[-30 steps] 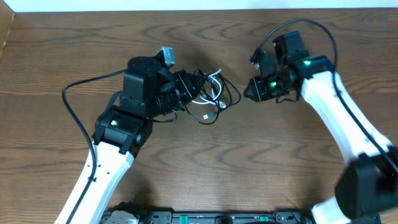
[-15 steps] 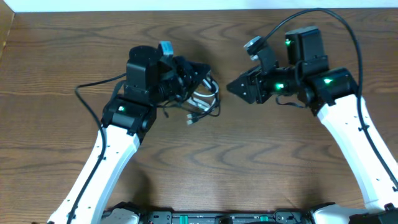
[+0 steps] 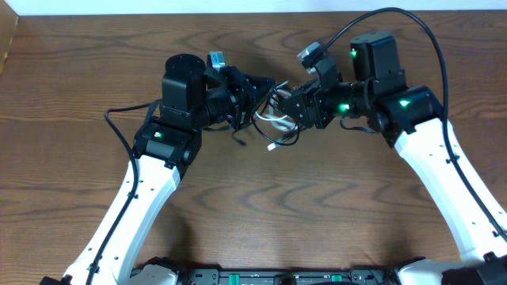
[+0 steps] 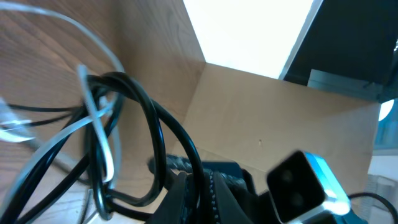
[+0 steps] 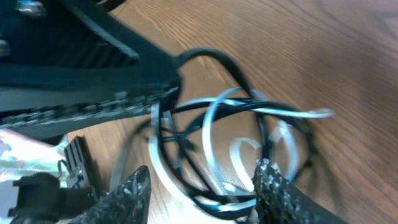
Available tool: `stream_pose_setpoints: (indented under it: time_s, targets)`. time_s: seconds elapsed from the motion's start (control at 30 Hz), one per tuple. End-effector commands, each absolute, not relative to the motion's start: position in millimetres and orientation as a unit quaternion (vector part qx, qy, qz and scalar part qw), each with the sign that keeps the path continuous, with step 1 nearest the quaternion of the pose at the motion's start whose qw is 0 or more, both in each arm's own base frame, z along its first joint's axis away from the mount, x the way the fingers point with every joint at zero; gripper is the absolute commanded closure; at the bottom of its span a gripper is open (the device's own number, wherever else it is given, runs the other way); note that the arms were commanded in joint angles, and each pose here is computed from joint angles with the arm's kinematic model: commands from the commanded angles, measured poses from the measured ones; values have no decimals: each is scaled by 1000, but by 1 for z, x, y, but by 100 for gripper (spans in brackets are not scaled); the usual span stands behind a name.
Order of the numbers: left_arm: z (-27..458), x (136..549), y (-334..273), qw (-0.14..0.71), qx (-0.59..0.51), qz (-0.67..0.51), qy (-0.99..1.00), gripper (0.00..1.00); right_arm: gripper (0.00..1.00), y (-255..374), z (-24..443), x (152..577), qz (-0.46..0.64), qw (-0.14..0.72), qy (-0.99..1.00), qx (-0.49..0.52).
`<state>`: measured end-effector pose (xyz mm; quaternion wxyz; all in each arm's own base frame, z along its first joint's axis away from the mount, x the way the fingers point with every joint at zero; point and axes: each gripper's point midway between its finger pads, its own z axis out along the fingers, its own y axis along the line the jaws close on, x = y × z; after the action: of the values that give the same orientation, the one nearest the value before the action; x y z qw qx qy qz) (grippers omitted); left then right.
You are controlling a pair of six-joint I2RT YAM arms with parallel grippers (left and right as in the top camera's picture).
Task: Untangle cables
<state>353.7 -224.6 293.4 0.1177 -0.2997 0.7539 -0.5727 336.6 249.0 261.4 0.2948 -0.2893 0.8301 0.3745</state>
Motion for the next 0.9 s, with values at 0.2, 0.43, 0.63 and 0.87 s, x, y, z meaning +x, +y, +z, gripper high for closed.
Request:
stream_pose_setpoints:
  time_s: [0.2,0.43,0.63,0.87]
  targets:
    - [307,354,-228,106,-302,-595,737,93,59,261,217,360,332,263,877,-227]
    - [316,354,-230,111,-288,-609,731,93,69,244,183,391,281,244,925,-71]
    - [346,360,-226,149,-249,-644,708,93,67,226,165,395,234,235,943,-35]
    - [349,364,-214,176,-221,-642,712,93,61,215,153,390,202,223,953,-50]
